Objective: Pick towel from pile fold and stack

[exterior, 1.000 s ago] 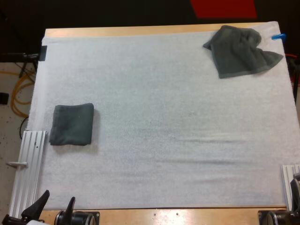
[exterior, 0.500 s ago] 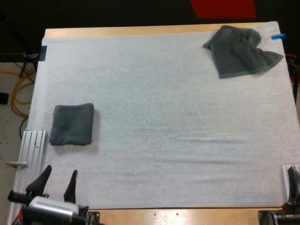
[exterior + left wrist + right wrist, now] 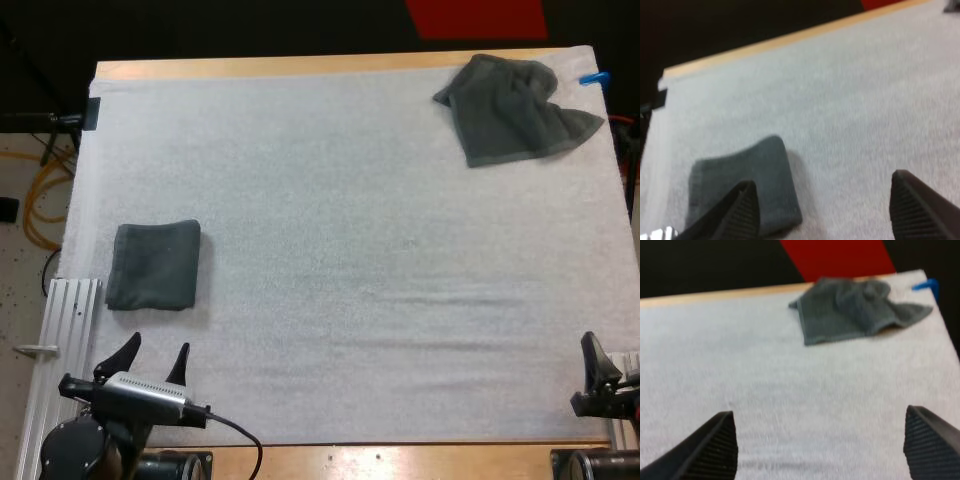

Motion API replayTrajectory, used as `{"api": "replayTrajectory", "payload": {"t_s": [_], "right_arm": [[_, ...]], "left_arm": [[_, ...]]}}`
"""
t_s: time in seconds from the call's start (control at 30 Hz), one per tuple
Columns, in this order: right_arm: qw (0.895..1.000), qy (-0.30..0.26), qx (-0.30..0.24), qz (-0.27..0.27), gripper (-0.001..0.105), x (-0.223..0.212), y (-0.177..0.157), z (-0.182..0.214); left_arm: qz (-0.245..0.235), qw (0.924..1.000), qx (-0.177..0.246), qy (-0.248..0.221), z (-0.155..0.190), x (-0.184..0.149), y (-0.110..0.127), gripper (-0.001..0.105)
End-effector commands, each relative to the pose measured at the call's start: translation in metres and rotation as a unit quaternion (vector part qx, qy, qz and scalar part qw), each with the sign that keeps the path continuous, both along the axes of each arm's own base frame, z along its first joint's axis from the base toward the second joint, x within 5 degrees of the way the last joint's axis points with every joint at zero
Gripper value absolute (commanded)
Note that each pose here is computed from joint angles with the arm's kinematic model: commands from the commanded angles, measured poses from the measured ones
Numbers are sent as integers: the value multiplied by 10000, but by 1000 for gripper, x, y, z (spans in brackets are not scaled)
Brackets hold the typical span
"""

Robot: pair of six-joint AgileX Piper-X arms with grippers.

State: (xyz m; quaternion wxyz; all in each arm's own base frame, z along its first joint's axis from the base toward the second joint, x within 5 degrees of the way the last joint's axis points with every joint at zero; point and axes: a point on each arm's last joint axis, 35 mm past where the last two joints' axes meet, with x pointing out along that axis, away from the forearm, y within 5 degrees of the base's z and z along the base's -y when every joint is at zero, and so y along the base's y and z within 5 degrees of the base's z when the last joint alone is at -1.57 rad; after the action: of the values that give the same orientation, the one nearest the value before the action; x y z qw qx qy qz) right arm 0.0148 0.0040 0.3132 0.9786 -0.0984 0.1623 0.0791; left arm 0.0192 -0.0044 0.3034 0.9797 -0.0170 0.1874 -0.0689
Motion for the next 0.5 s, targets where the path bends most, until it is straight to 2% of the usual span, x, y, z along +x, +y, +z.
{"api": "replayTrajectory", "payload": {"t_s": [0.0,0.23,0.47], "right_arm": [[10000,59,47,22,67,5,0,-2],[9990,401,169,-30,67,14,0,-21],[9991,394,169,-30,67,14,0,-21]], "left_arm": [[-22,10000,-16,87,-3,5,0,54],[72,9994,-234,239,-13,11,-1,54],[88,9993,-273,245,-13,11,-1,54]]}}
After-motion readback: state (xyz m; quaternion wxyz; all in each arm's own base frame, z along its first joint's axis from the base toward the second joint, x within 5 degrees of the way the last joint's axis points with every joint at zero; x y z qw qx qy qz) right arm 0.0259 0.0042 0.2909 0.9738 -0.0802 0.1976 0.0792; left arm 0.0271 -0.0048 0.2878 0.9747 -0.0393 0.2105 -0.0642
